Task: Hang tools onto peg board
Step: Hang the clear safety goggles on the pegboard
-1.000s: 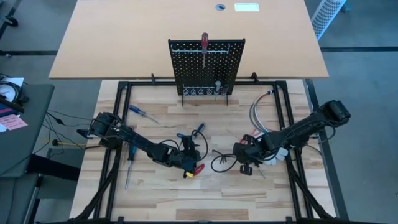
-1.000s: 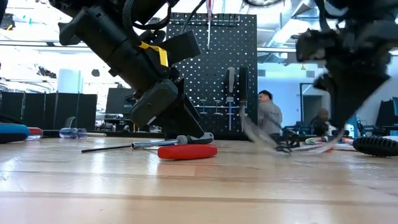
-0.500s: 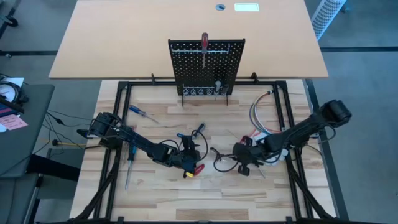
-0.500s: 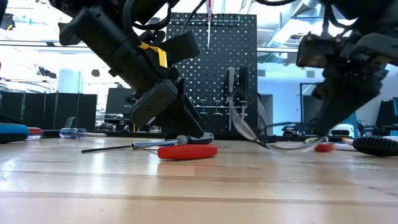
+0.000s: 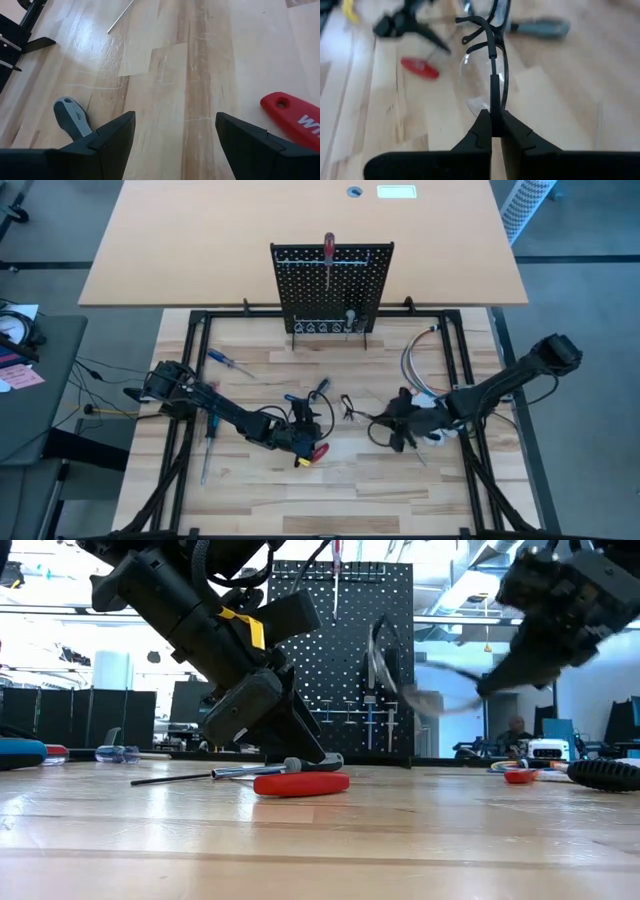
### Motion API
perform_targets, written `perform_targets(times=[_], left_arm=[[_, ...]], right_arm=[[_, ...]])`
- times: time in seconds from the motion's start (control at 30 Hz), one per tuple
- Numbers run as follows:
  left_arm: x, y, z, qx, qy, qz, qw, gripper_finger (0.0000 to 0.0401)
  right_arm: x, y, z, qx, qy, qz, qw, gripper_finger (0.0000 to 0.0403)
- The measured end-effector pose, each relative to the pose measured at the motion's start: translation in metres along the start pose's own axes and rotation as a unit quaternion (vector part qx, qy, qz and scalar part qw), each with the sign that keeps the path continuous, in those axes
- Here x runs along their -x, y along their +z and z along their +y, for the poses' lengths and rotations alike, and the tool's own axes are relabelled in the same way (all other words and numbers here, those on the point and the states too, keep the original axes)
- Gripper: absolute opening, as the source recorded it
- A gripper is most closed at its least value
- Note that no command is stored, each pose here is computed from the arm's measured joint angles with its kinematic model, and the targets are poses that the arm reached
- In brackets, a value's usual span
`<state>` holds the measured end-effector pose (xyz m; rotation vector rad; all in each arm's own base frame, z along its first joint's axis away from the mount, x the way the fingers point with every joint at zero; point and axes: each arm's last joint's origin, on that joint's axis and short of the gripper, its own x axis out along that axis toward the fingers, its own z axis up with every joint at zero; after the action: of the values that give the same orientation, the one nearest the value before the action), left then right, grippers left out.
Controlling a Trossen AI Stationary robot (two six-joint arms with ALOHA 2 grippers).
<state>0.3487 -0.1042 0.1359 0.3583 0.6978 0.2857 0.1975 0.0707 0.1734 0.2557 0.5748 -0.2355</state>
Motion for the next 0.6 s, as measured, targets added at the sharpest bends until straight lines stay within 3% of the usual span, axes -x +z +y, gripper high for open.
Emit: perform_targets(times=[0.2, 0.4, 0.47, 0.6], left_arm=[[0.0, 0.0, 0.0, 0.001, 0.0, -0.002, 1.0, 0.0271], [0.0, 0.001, 0.0, 0.0, 0.0, -0.005, 1.0, 0.0271], [0.0, 0.001, 0.0, 0.0, 0.0, -0.005, 1.0, 0.0271], [0.0, 0.002, 0.001, 0.002, 0.001, -0.007, 1.0, 0.0271]], right_arm=[[0.023, 0.043, -0.018, 0.001, -0.011, -0.149, 0.989, 0.0016], [0.054, 0.09, -0.053, 0.002, -0.014, -0.318, 0.948, 0.0016], [0.06, 0.1, -0.069, -0.006, -0.002, -0.35, 0.937, 0.0016], [0.055, 0.111, -0.099, -0.027, 0.061, -0.358, 0.931, 0.0016]])
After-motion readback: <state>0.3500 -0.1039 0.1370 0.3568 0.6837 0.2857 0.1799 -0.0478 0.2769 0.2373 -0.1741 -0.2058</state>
